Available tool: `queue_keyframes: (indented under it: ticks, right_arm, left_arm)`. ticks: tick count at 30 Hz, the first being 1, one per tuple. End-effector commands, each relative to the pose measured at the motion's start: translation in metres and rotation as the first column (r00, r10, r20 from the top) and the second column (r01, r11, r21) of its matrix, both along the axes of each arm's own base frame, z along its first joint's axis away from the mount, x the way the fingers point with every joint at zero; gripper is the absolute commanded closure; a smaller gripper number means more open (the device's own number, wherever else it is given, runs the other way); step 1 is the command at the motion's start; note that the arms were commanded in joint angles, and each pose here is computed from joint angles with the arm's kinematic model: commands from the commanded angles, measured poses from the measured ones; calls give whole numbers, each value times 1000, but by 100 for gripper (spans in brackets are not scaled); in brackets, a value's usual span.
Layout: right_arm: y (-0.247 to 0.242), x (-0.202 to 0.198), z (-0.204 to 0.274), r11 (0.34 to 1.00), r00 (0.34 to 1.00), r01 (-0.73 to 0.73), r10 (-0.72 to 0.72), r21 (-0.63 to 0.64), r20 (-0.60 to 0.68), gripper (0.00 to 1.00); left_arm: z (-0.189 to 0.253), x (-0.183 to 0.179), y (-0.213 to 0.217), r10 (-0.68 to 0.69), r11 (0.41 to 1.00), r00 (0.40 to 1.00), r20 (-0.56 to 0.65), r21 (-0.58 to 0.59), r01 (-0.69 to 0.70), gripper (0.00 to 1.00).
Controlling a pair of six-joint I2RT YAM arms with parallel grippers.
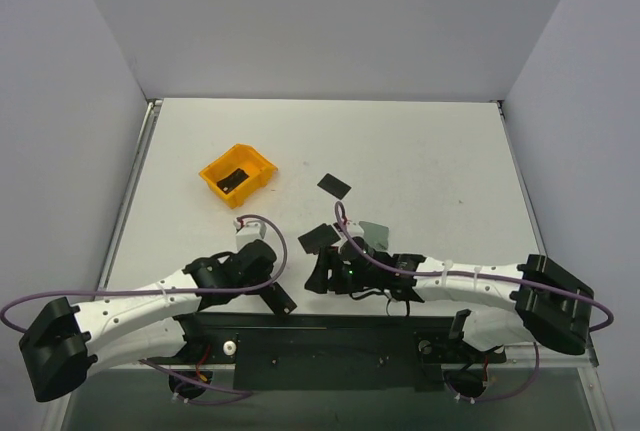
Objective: Put the credit cards into the card holder
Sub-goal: Pick up the credit card at the corner of the board.
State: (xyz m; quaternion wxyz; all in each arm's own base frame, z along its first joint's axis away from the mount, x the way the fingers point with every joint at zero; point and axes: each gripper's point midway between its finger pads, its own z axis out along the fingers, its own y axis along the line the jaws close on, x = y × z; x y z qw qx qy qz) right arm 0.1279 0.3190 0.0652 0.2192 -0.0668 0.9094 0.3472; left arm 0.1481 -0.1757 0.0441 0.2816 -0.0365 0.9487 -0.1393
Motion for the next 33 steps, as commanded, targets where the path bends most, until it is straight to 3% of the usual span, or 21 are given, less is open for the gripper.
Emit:
queue_keyframes:
  ticks: [1, 19, 33]
  right_arm:
    - [11, -11, -8, 994, 994, 64, -56, 88, -89, 45]
    - [48, -49, -40, 977, 959, 121, -70, 175, -273, 41]
    - [56, -58, -56, 973, 937, 159, -96, 165, -337, 42]
  left_arm:
    - [18, 18, -3, 20, 1000, 998, 67, 4, -20, 90]
    - [-1, 35, 25, 140, 984, 986, 86, 100, -149, 90]
    - [-21, 34, 14, 78, 993, 996, 44, 91, -82, 91]
